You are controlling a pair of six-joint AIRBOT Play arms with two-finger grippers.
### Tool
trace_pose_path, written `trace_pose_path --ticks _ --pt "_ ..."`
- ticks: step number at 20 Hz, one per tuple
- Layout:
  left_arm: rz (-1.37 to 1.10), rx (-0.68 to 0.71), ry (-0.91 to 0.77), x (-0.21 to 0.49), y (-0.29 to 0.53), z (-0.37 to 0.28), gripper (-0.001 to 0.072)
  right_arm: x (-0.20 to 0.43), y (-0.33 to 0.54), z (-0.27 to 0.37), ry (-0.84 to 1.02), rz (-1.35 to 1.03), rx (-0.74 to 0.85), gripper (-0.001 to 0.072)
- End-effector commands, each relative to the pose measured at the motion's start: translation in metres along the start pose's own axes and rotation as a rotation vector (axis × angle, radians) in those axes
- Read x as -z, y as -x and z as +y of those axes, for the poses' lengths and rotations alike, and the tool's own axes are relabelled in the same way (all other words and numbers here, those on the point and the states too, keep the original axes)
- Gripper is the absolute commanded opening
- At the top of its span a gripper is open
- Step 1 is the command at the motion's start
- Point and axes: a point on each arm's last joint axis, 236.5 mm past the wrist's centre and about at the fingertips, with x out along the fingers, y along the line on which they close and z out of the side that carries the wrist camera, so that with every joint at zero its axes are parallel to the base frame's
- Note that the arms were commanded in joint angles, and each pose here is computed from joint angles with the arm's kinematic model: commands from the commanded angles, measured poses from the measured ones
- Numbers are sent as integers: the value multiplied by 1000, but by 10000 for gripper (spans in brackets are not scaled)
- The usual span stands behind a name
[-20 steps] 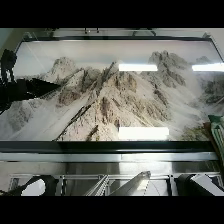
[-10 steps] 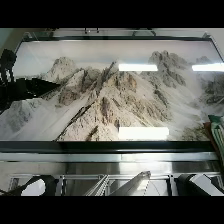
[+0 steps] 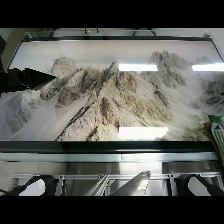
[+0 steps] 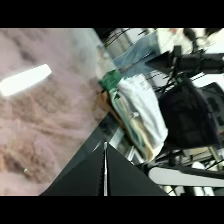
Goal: Fold the shirts.
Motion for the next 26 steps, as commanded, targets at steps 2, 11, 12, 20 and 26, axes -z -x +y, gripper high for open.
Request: trace_pose_path --ticks 2,11,12,20,26 --pt "64 -113 83 62 -10 11 -2 93 -48 112 360 86 -165 14" --pt "-7 -191 78 168 -25 6 21 221 -60 150 514 145 -340 14" --pt "-8 -193 77 172 -26 5 23 222 -62 149 507 146 -339 15" --pt "-3 -181 93 177 -27 0 29 223 -64 148 506 152 -334 16" --pt "-3 -180 93 176 -27 0 29 228 -64 145 506 175 -327 16"
